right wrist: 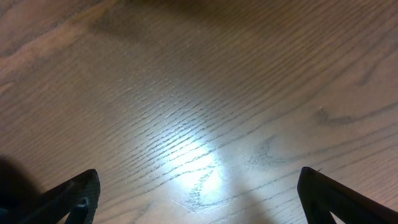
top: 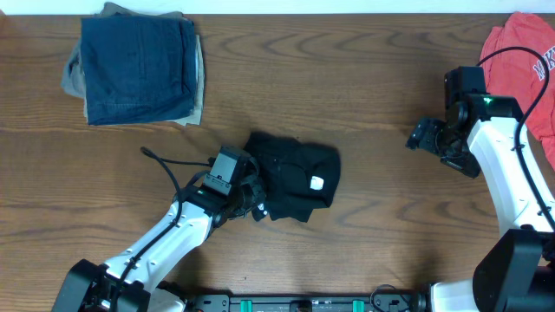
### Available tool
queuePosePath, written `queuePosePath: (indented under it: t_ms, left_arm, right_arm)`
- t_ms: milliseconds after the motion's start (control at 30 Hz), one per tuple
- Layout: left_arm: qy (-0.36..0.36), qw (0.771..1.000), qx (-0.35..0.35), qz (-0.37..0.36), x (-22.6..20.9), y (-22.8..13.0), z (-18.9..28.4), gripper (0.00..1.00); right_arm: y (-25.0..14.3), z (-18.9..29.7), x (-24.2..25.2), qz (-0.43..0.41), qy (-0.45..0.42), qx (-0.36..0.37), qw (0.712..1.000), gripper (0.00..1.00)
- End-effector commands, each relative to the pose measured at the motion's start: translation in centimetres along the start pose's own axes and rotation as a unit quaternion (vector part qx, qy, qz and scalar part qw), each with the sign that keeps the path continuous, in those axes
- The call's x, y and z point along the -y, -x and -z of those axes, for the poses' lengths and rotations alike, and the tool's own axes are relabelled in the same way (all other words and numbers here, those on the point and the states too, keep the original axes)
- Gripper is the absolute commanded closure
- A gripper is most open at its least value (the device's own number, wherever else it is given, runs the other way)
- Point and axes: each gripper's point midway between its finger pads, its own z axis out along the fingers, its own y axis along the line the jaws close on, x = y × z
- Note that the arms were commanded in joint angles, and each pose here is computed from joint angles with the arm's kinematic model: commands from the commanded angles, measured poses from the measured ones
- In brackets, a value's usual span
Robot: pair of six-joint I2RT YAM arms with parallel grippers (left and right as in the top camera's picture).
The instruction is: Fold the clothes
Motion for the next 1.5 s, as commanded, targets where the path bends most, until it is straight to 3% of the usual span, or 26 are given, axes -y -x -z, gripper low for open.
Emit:
queuePosePath:
  t_ms: [0,200,533,867,1233,1467]
  left_arm:
    - [-0.014,1.000,0.010,-0.009,1.0,0.7,0.2,0.81]
    - [-0.067,0.997,-0.014,-0.020,3.3,0.0,0.9,0.90]
    - [-0.109,0.993,0.002,-0.035,5.3,0.3,2.7,0.91]
    - [-0.060,0.997,0.044,-0.032,3.4,2.0,1.2,0.91]
    - [-0.144,0.984,0.061,-0.086,7.3,3.0,1.6,0.92]
    - [-0.135,0.984,0.059,-0.100,6.9,2.8,1.2,0.92]
  right_arm:
    - [0.3,0.1,0.3,0.002,-0.007,0.006,1.000,0.01]
    - [0.3,0.1,0.3,0.002,-0.007,0.006,1.000,0.01]
    - [0.3,0.1,0.3,0.002,-0.007,0.006,1.000,0.01]
    - [0.3,0.1,0.3,0.002,-0.007,0.006,1.000,0.01]
    - [0.3,0.1,0.3,0.002,-0.007,0.006,1.000,0.01]
    - [0.3,0.1,0.3,0.002,-0.007,0.006,1.000,0.01]
